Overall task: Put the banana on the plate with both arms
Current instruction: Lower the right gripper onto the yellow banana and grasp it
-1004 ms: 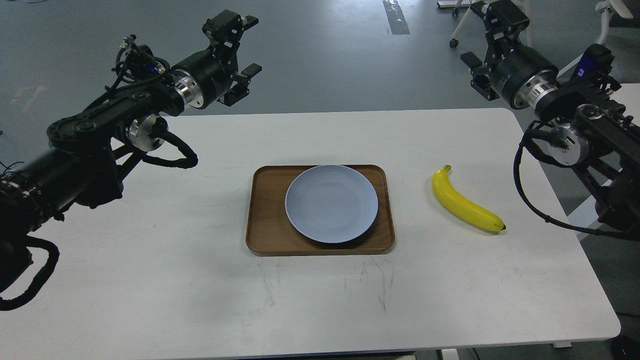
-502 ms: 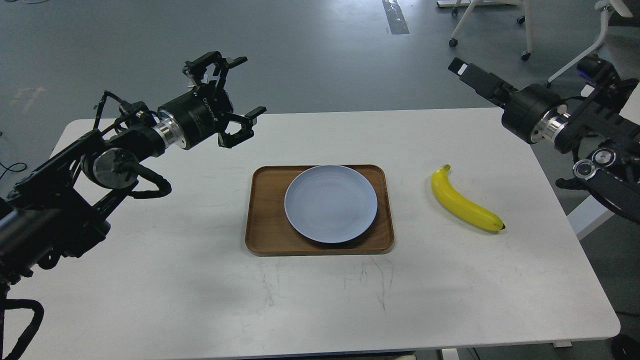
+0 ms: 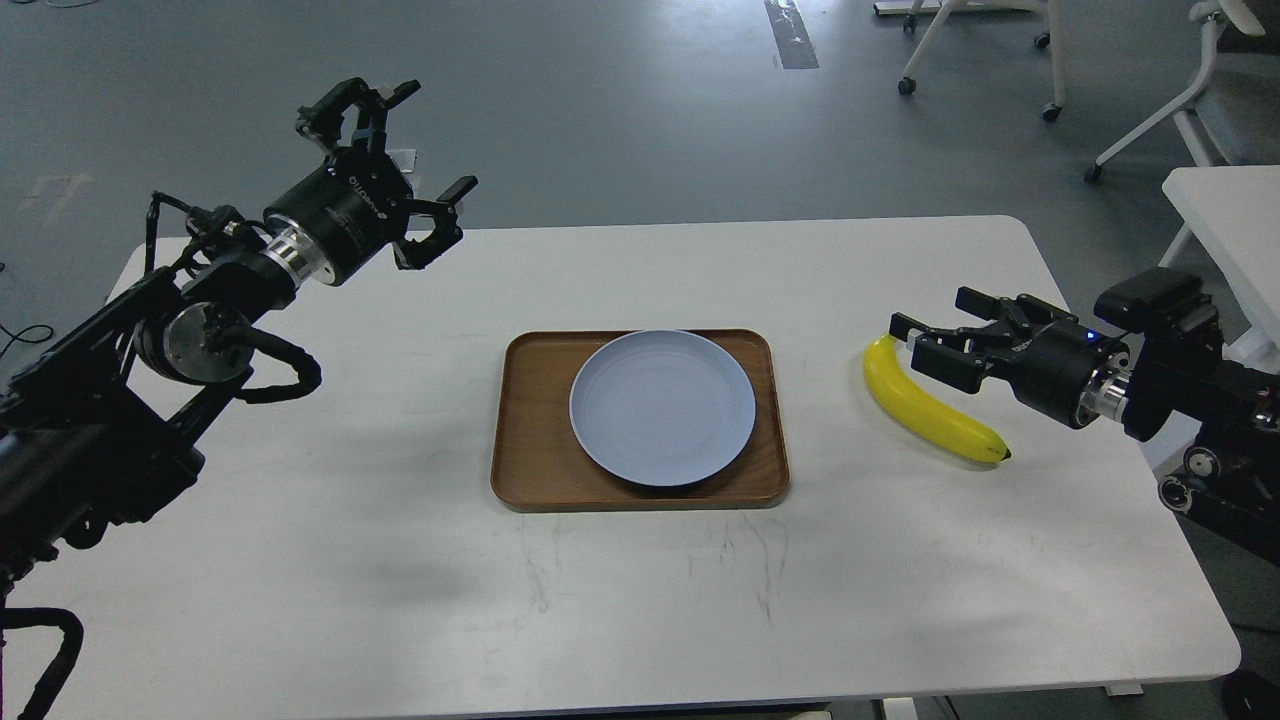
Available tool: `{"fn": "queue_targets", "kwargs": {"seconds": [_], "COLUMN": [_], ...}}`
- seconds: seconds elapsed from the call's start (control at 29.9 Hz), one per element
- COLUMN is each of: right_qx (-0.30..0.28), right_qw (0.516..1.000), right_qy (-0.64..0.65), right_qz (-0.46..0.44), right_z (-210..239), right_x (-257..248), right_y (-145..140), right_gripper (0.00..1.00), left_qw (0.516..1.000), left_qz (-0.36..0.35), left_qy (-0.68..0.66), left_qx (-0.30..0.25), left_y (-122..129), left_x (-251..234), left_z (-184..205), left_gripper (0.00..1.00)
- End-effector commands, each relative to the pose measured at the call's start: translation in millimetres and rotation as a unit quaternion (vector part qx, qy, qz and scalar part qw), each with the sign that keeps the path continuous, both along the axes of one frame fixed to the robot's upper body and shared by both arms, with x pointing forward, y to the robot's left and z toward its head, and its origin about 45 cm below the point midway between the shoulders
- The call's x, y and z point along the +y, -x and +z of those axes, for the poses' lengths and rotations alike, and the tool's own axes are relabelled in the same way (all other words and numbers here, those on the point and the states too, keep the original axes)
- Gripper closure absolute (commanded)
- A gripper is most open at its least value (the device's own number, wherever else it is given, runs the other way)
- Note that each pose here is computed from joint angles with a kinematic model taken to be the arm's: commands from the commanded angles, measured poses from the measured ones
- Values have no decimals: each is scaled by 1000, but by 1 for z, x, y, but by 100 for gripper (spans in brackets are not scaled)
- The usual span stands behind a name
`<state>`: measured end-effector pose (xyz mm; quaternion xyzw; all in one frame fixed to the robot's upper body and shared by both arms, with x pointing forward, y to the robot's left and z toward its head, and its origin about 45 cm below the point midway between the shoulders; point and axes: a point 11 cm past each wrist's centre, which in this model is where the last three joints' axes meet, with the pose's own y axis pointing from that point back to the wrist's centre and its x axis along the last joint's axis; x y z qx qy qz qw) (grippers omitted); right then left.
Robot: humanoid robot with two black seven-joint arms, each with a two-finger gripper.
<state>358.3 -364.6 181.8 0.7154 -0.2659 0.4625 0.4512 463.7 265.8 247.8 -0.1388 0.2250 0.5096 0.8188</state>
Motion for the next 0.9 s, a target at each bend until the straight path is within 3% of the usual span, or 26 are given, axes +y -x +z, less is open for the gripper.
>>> {"fn": "queue_targets", "kwargs": {"seconds": [0.0, 0.4, 0.67, 0.84, 0.87], "right_qx": [4, 50, 44, 42, 43], "right_qw": [1000, 997, 996, 997, 996], "right_qy": [15, 59, 70, 67, 69], "right_qz": [-10, 16, 17, 21, 22], "right_z": [-12, -70, -78, -81, -84], "right_x": [-9, -4, -1, 9, 11], "right_y": [0, 20, 13, 9, 8], "right_gripper": [0, 2, 3, 8, 15], "left_qw": [1000, 1000, 1000, 1000, 1000], "left_qz": [4, -7, -6, -5, -4], "left_qy": [5, -8, -6, -7, -7], "left_qx": [9, 10, 8, 10, 10], "left_y": [-4, -2, -1, 0, 0], "left_x": [-5, -16, -16, -15, -14], "left_z": [-9, -16, -17, -18, -18], "left_gripper": [2, 2, 2, 2, 2]}}
